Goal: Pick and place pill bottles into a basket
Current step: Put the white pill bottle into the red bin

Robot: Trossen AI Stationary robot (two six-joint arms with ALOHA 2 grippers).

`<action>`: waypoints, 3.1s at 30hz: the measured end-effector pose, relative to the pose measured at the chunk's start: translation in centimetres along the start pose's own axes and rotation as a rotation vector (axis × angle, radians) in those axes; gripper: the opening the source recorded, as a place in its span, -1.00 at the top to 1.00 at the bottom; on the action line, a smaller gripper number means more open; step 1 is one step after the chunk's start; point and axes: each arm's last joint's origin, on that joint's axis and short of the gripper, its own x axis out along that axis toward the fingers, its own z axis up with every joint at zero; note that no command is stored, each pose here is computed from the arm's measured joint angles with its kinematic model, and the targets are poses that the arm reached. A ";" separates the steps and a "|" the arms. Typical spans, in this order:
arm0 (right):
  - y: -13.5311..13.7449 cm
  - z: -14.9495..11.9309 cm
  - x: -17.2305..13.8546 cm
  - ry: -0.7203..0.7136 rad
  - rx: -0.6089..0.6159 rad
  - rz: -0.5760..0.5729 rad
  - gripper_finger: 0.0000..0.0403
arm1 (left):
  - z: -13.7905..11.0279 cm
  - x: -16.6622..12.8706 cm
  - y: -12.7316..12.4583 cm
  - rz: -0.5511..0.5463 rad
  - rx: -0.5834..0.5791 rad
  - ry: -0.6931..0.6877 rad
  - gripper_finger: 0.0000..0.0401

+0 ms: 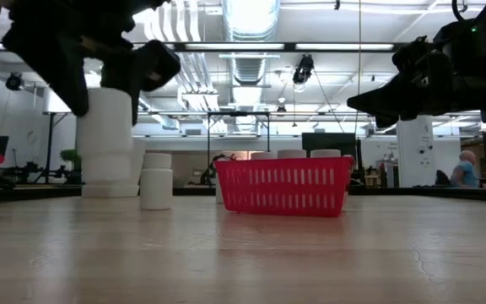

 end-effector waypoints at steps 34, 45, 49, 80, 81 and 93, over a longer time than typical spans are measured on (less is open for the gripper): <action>0.4 1.6 1.0 -0.057 -0.008 0.032 0.96 | -2.7 -10.3 0.8 0.596 0.128 -0.392 0.12; 1.2 3.7 2.3 -0.132 -0.169 0.078 0.96 | -3.9 -12.0 0.7 0.750 0.185 -0.650 0.12; 1.8 4.6 3.7 -0.142 -0.236 0.108 0.96 | -4.5 -12.0 0.7 0.807 0.238 -0.734 0.12; 2.5 9.5 10.9 -0.012 -0.215 -0.327 0.96 | -5.8 -10.8 0.7 0.815 0.236 -0.768 0.12; 2.5 9.6 10.9 -0.021 -0.167 -0.326 0.96 | -5.8 -10.8 0.7 0.816 0.235 -0.768 0.12; 2.6 9.0 11.1 -0.035 0.124 -0.316 0.96 | -5.8 -10.3 0.7 0.824 0.270 -0.733 0.12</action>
